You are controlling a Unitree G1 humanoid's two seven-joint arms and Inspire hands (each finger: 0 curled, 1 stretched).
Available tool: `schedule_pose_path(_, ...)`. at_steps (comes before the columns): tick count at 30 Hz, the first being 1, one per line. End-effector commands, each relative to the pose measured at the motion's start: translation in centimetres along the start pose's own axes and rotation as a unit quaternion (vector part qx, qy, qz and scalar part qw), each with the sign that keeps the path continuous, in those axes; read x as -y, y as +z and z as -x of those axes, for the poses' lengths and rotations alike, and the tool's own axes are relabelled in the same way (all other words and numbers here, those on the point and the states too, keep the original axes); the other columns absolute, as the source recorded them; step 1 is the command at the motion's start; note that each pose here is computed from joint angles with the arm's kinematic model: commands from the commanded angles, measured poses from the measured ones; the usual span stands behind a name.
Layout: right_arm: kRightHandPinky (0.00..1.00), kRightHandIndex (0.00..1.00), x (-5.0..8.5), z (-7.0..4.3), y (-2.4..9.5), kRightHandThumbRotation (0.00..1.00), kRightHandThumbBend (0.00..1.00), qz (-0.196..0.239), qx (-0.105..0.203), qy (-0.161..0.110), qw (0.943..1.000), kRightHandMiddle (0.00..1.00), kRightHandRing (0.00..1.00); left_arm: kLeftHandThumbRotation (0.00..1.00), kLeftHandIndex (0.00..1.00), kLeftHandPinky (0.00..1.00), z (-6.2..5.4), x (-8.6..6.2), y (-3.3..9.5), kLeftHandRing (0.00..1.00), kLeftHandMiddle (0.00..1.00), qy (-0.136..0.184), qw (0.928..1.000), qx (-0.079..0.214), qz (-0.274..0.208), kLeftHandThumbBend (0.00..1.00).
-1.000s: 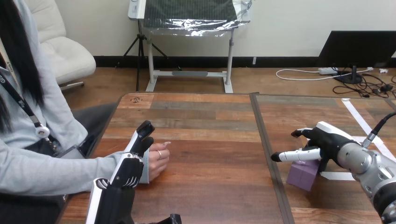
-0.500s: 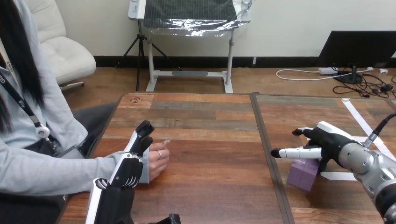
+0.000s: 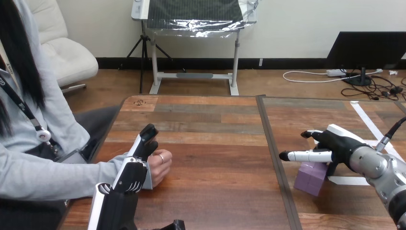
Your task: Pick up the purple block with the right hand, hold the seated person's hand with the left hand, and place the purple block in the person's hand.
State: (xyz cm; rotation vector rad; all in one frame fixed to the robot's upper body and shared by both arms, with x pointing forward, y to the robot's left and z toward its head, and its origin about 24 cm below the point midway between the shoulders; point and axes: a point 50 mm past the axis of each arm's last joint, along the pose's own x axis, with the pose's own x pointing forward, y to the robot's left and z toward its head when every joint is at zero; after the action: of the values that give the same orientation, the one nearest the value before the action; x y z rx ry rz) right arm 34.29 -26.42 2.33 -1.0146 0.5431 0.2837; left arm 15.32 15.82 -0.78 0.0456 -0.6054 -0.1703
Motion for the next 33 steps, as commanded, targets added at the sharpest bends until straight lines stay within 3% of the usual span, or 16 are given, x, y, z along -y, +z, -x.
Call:
schedule_pose_path(1,0.38,0.96,1.8,0.3,1.0,0.68,0.92,0.009,0.024,-0.026,0.9993,0.63,0.54,0.55,0.92,0.94,-1.6,-0.1,0.1,0.97,0.96,-0.004,0.9994,0.036,-0.003,1.0)
schedule_pose_path(12,0.17,0.97,2.3,0.5,1.0,0.68,0.96,0.007,0.036,-0.014,0.9992,0.39,0.27,0.56,0.91,0.95,-1.5,-0.1,0.1,0.97,0.96,0.002,0.9994,0.035,-0.002,1.0)
schedule_pose_path(18,0.16,0.99,2.7,0.7,1.0,0.67,0.95,0.005,0.05,0.003,0.9987,0.37,0.25,0.57,0.91,0.94,-1.5,-0.1,0.2,0.97,0.96,0.001,0.9994,0.035,-0.003,1.0)
schedule_pose_path(21,0.21,0.99,2.9,0.8,1.0,0.66,0.95,0.005,0.057,0.009,0.9983,0.44,0.35,0.57,0.91,0.94,-1.6,-0.1,0.2,0.97,0.96,0.002,0.9993,0.036,-0.004,1.0)
schedule_pose_path(30,0.2,1.0,3.3,1.1,0.8,0.58,0.99,-0.003,0.063,0.024,0.9977,0.4,0.3,0.56,0.91,0.95,-1.5,-0.2,0.2,0.97,0.96,0.001,0.9995,0.033,-0.001,1.0)
schedule_pose_path(33,0.22,1.0,3.4,1.1,0.8,0.55,1.0,-0.003,0.061,0.03,0.9977,0.45,0.34,0.57,0.91,0.94,-1.5,-0.2,0.2,0.97,0.96,0.002,0.9994,0.033,-0.003,1.0)
